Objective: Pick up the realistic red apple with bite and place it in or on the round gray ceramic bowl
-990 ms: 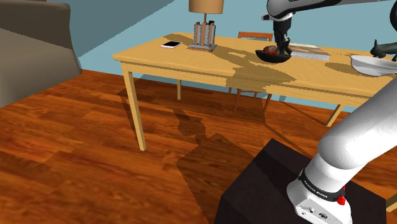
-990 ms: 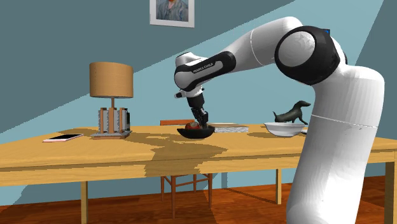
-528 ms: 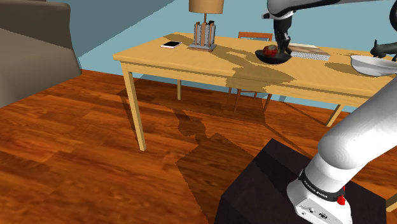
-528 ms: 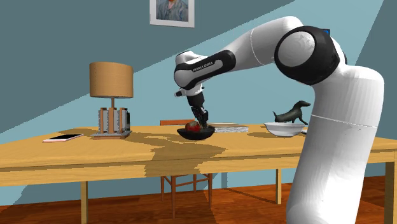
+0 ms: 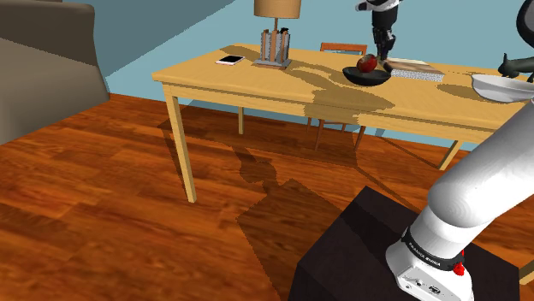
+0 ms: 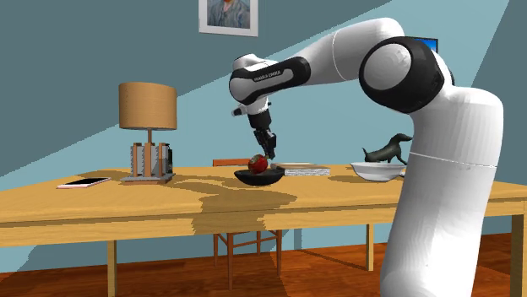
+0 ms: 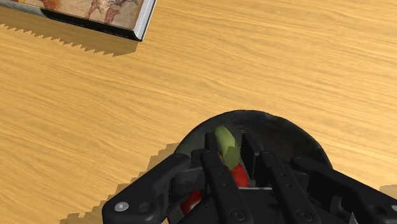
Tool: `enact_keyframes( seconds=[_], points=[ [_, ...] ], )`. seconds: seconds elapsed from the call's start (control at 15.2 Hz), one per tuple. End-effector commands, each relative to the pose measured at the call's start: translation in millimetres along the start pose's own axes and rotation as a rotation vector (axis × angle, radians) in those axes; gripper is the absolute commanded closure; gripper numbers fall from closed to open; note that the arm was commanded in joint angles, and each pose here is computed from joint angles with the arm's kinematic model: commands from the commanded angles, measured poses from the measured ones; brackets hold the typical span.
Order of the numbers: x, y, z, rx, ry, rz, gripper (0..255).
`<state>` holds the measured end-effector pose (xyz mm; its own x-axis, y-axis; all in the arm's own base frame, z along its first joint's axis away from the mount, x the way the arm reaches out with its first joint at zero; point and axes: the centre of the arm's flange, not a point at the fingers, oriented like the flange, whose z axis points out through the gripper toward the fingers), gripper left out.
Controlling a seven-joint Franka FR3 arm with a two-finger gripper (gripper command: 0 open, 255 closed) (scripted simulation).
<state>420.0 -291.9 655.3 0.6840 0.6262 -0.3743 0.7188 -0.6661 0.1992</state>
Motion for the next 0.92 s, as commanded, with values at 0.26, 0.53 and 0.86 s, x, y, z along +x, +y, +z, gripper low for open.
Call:
enact_keyframes(
  seconds=[0.26,0.53,0.86],
  points=[
    [-11,5,-28,0.0,0.0,0.0,255],
    [-19,9,-47,0.0,0.0,0.0,255],
    [-16,6,-83,0.0,0.0,0.0,255]
  ],
)
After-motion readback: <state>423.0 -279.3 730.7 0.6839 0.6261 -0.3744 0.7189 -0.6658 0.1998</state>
